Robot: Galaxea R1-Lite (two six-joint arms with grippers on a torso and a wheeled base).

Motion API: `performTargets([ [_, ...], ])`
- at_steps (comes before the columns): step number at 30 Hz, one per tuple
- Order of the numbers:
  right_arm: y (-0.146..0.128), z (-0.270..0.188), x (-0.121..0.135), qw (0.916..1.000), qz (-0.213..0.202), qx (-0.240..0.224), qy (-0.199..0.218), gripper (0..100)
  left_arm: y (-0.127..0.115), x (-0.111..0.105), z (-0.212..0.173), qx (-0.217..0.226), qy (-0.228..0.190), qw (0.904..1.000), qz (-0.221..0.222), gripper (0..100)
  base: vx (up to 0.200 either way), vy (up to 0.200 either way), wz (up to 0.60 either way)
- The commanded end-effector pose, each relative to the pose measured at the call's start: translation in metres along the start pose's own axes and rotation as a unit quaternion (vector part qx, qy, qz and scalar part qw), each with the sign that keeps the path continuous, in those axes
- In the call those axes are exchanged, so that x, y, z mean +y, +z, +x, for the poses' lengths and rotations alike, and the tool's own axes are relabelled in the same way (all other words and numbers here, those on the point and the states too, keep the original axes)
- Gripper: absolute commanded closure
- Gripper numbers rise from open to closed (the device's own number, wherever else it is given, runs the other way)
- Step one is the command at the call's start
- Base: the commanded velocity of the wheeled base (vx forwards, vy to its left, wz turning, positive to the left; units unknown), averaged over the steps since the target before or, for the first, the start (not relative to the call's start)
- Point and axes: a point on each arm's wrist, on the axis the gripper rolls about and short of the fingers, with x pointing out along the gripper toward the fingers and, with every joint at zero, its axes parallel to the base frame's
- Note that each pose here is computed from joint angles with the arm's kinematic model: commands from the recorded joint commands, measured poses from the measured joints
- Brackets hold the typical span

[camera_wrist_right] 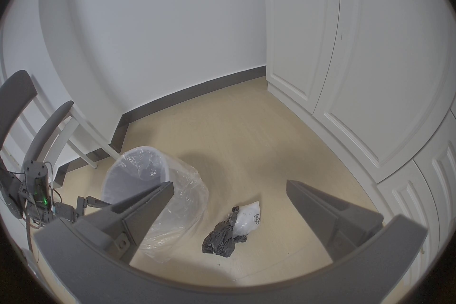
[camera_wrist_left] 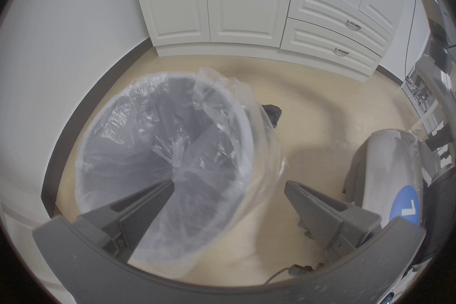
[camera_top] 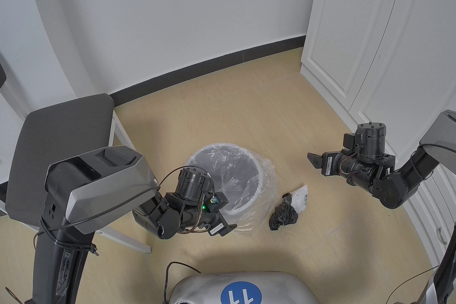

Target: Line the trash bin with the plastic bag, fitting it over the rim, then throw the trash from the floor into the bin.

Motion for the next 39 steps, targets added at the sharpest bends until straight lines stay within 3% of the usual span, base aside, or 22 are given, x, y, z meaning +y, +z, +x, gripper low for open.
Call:
performTargets([
  [1,-0.001,0.000,0.000,1.0000,0.000,0.001,0.000,0,0.007,0.015,0.001,-0.017,0.019,0.9997,-0.005,0,0.000,0.000,0.00],
  [9,-0.001,0.001,0.000,1.0000,-0.001,0.002,0.000,0,0.007,0.025,0.002,-0.007,0.016,0.9998,-0.014,0,0.000,0.000,0.00],
  [10,-0.001,0.001,-0.001,1.0000,-0.001,0.002,-0.001,0,0.004,0.022,0.000,-0.003,-0.034,0.9991,-0.027,0,0.000,0.000,0.00],
  [12,-0.002,0.001,-0.001,1.0000,-0.005,0.004,-0.002,0,0.001,0.019,0.000,0.004,-0.058,0.9977,-0.034,0,0.000,0.000,0.00],
  [21,-0.003,-0.001,-0.004,0.9999,-0.012,0.005,-0.003,0,-0.002,0.010,-0.008,-0.010,-0.119,0.9922,-0.035,0,0.000,0.000,0.00],
  [30,-0.003,-0.001,-0.004,0.9999,-0.013,0.006,-0.002,0,0.000,0.004,-0.018,-0.011,-0.127,0.9914,-0.032,0,0.000,0.000,0.00],
  [32,-0.003,-0.001,-0.004,0.9999,-0.013,0.006,-0.002,0,0.001,-0.006,-0.020,-0.008,-0.138,0.9900,-0.028,0,0.000,0.000,0.00],
  [39,-0.002,-0.002,-0.004,0.9999,-0.013,0.005,-0.002,0,0.002,-0.009,-0.014,-0.030,-0.128,0.9911,-0.021,0,0.000,0.000,0.00],
])
